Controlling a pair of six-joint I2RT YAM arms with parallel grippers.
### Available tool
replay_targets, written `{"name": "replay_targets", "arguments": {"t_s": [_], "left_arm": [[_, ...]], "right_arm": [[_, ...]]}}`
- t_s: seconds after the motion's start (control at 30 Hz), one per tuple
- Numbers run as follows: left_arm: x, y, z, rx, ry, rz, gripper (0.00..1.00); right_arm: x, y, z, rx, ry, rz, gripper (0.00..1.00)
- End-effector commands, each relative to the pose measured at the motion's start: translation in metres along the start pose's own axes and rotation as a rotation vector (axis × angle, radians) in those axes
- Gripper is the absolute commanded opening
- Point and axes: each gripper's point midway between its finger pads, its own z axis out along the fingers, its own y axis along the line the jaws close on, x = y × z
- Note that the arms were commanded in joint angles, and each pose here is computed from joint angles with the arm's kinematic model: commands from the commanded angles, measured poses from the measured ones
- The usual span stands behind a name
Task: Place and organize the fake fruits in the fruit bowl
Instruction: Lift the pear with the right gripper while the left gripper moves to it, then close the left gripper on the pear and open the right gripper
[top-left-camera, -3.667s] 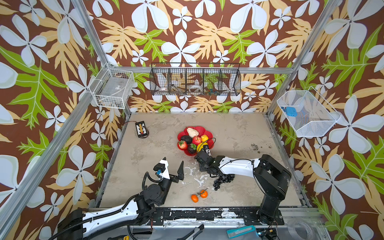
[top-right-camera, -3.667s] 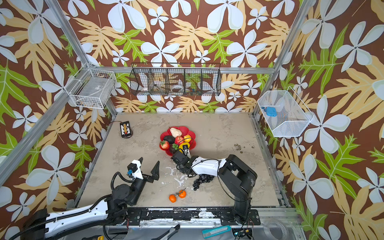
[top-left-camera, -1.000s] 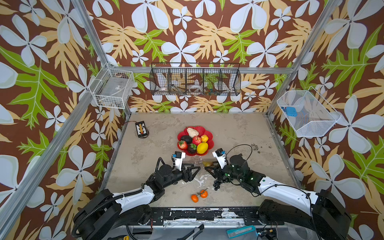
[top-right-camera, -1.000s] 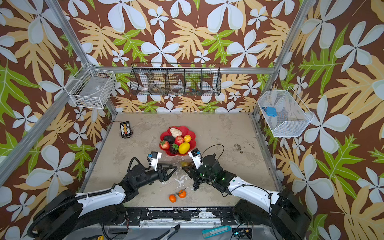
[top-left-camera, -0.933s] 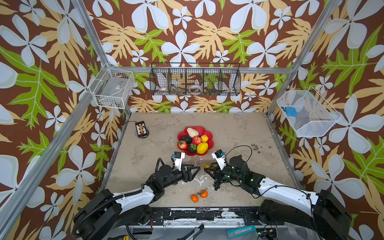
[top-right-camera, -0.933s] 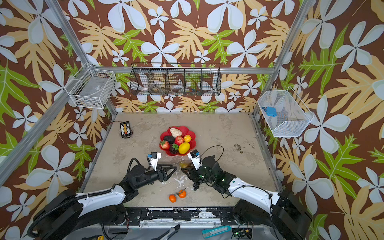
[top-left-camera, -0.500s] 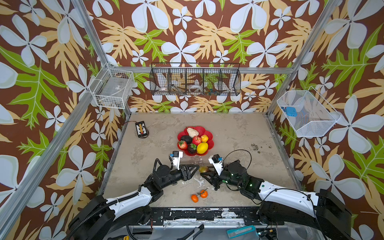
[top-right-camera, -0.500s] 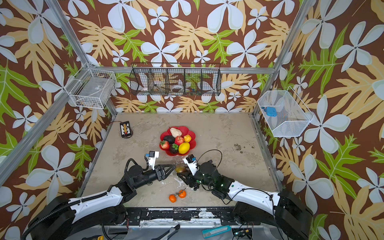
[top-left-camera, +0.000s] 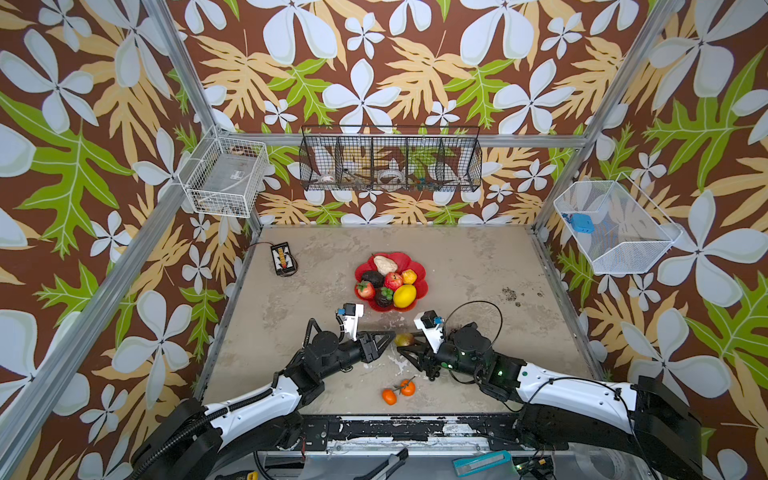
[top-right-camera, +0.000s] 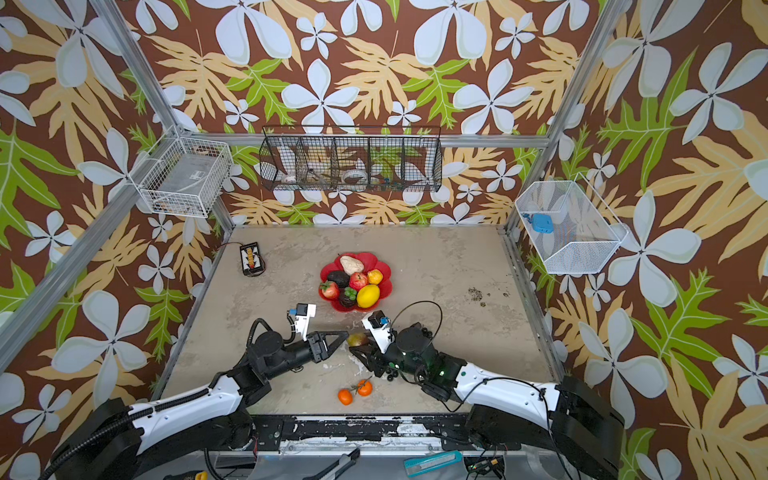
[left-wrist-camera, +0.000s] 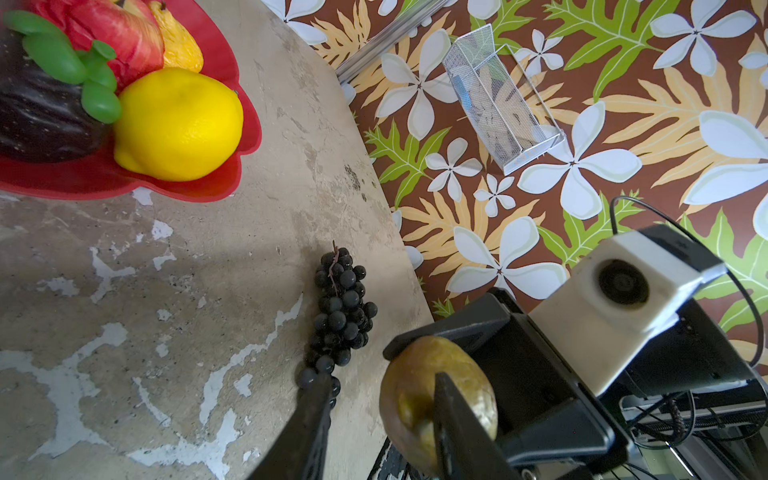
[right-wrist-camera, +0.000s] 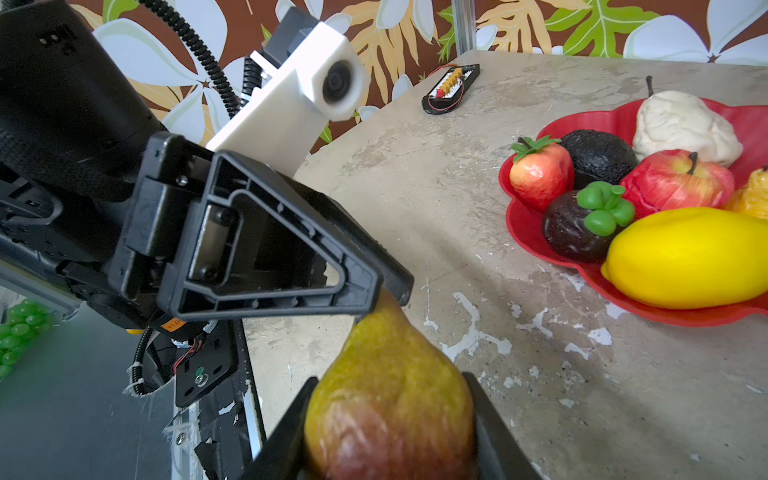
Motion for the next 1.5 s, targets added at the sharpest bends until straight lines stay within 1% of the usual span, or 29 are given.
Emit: {"name": "replay_targets", "arguments": {"t_s": [0.0,0.3,0.47,0.67,0.77,1.13,1.33,1.47], "left_arm": [[-0.001,-0.010,-0.001,0.045,0.000,-0.014,0.39],[0.000,-0.014,-0.004,0.075,-0.003,-0.031,0.33],[-0.001,-0.015,-0.004,0.078,-0.005,-0.031,0.28],[-0.002,-0.013,-0.005,0.074,-0.015,-0.034,0.26],[-0.003,-0.017,-0.005,0.088,-0.012,-0.029,0.20],[-0.003,-0.018,-0.006,0.086,-0.012,-0.024,0.14],[-0.005,-0.017,-0.004,0.076,-0.020,-0.029,0.07],[-0.009,-0.019,-0.003,0.071,-0.029,-0.018,0.03]], "right_arm": [[-0.011,0.002,0.001,0.003,-0.043,-0.019,0.43],[-0.011,0.004,0.005,-0.002,-0.042,-0.028,0.43],[-0.008,0.005,0.007,-0.001,-0.032,-0.033,0.43],[-0.006,0.008,0.008,-0.003,-0.030,-0.043,0.43],[-0.005,0.008,0.009,0.004,-0.029,-0.044,0.43],[-0.005,0.006,0.013,0.020,-0.023,-0.034,0.43],[-0.005,0.006,0.012,0.017,-0.026,-0.030,0.46],[-0.007,0.003,0.010,0.038,-0.034,-0.025,0.48]]}}
